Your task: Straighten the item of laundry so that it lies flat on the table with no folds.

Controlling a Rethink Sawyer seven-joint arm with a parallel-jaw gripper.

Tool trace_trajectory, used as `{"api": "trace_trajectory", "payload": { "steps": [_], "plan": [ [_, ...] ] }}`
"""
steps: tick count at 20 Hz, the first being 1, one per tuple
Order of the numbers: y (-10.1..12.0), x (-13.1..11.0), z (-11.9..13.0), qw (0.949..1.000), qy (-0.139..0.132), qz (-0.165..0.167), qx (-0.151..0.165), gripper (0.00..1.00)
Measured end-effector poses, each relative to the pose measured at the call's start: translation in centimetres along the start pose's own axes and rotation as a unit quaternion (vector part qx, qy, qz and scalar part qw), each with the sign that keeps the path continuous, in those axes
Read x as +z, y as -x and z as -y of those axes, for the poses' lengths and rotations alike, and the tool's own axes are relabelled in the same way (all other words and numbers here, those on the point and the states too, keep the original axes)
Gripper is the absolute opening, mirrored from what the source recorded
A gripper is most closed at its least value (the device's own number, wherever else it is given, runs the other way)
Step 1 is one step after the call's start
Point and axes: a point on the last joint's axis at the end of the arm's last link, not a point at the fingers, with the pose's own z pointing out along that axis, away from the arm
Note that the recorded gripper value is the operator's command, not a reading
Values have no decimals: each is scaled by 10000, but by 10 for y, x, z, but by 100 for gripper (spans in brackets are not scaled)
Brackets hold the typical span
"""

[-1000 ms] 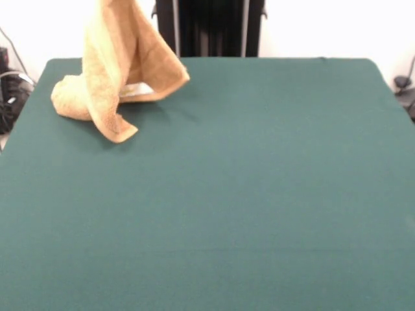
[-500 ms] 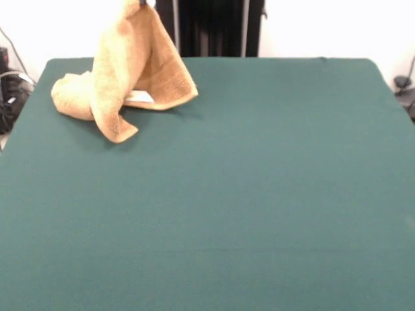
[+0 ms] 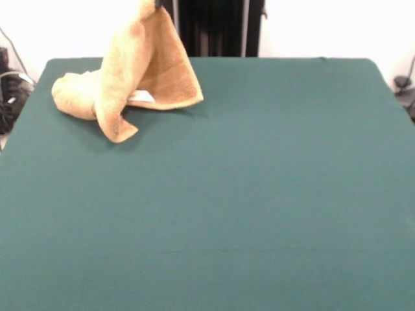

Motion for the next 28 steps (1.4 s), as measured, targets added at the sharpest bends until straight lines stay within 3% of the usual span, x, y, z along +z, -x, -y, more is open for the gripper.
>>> {"api": "trace_trajectory", "payload": {
  "steps": [7,10,18,21,28],
  "plan": [
    [41,16,-23,9983,-49,82,-572,0],
    [61,25,-24,9977,-66,123,-664,0],
    [114,50,-3,9982,51,-13,-603,0],
    [122,55,2,9983,56,-33,-580,0],
    [159,76,15,9980,-79,69,-625,0]
  ]
}}
